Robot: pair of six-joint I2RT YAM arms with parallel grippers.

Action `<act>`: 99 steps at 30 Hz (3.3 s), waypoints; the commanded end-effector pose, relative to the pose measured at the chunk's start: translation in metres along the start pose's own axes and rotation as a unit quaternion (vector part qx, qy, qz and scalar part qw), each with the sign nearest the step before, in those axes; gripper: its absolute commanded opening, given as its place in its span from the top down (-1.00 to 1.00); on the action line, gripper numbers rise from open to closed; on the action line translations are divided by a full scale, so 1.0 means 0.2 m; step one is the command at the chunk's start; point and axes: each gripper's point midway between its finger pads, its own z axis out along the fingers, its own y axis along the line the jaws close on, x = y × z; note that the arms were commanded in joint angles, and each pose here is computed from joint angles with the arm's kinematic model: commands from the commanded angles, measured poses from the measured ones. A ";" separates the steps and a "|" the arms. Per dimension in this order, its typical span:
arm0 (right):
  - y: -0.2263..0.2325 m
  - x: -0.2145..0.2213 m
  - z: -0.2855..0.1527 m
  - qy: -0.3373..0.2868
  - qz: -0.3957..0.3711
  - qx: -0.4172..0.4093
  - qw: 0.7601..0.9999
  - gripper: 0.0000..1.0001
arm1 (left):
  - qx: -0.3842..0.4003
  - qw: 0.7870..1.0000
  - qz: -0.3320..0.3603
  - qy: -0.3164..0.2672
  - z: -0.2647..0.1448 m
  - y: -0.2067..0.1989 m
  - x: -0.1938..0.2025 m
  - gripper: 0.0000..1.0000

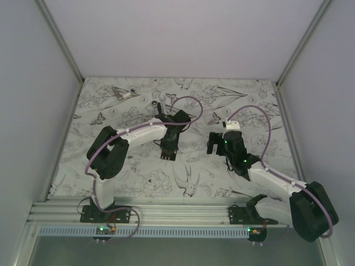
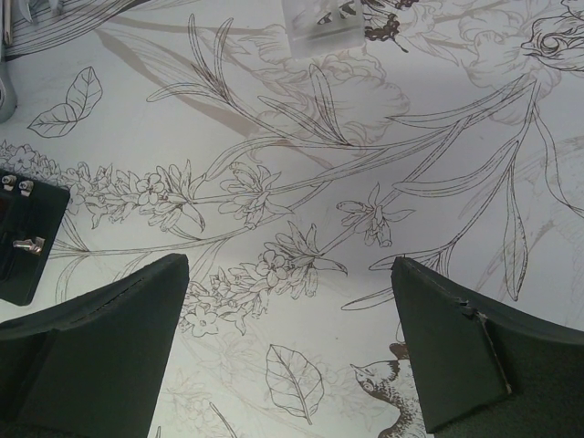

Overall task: Snap on the fuse box
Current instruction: Install the fuse at the fuse box base, then pick up the fuse box cover from the center of the board.

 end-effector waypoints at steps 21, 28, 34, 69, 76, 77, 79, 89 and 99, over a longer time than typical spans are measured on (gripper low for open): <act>0.02 -0.09 0.01 -0.016 0.002 -0.008 1.000 -0.99 | -0.036 0.998 -0.013 0.059 0.17 0.08 0.23 1.00; 0.03 -0.09 0.01 -0.016 0.003 -0.011 1.000 -0.99 | -0.008 1.000 -0.010 0.014 0.04 0.03 0.12 0.59; 0.03 -0.09 0.00 -0.018 0.004 -0.012 1.000 -0.99 | -0.003 1.000 -0.008 -0.016 -0.07 0.02 0.03 0.44; -0.01 -0.30 0.36 0.013 -0.064 0.038 0.997 -0.99 | 0.035 0.995 -0.063 -0.068 -0.22 0.31 -0.02 -0.83; -0.02 -0.29 0.67 0.050 -0.104 0.061 0.991 -0.97 | 0.082 0.992 -0.072 -0.067 -0.18 0.29 0.03 -0.99; -0.02 -0.29 0.71 0.054 -0.109 0.064 0.991 -0.96 | 0.087 0.991 -0.074 -0.065 -0.18 0.29 0.03 -1.00; -0.02 -0.30 0.78 0.060 -0.117 0.073 0.989 -0.93 | 0.101 0.990 -0.081 -0.061 -0.16 0.28 0.02 -0.99; -0.02 -0.21 0.90 0.100 -0.130 0.068 0.984 -0.54 | 0.128 0.988 -0.082 -0.027 -0.05 0.20 0.00 -1.00; -0.01 -0.22 0.78 0.102 -0.121 0.055 0.986 -0.13 | 0.148 0.985 -0.093 0.006 0.02 0.11 0.02 -0.99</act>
